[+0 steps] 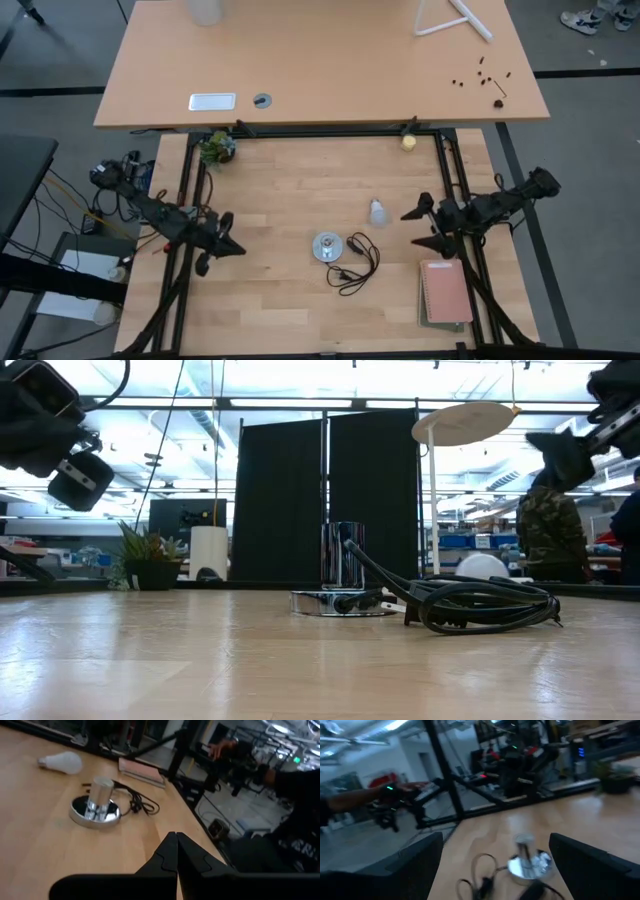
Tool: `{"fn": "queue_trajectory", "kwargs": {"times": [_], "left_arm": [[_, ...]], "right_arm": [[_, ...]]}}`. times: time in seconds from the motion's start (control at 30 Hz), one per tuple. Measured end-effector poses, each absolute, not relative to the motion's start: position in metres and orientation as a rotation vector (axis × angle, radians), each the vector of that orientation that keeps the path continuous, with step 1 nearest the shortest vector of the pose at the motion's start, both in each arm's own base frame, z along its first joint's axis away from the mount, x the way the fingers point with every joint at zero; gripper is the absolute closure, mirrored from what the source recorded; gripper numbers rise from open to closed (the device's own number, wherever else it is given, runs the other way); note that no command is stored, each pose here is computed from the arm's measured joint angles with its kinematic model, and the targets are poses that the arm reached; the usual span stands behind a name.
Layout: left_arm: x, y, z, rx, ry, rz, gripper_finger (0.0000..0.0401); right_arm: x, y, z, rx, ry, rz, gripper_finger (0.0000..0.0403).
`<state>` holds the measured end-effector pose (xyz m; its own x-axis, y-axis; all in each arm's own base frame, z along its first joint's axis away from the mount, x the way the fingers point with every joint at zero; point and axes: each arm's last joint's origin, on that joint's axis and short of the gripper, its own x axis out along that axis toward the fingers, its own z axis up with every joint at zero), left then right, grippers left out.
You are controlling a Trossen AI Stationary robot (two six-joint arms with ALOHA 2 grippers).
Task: Screw lightbulb
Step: Return to Home Position
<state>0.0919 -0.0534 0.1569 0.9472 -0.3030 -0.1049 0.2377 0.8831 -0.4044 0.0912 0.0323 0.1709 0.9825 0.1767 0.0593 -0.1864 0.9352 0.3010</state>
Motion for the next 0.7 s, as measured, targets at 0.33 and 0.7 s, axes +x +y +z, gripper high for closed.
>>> {"fn": "queue_trajectory", "kwargs": {"times": [0.33,0.7], "left_arm": [[0.093,-0.042,0.163,-0.432,0.087,-0.200,0.0397],[0.096,-0.023,0.167,-0.455,-0.009,-0.029,0.0397]], "right_arm": [[0.096,0.016,0.170,0.306,-0.054,0.010,0.0029],[0.096,-0.009,0.170,0.297,-0.092,-0.241,0.0029]]}}
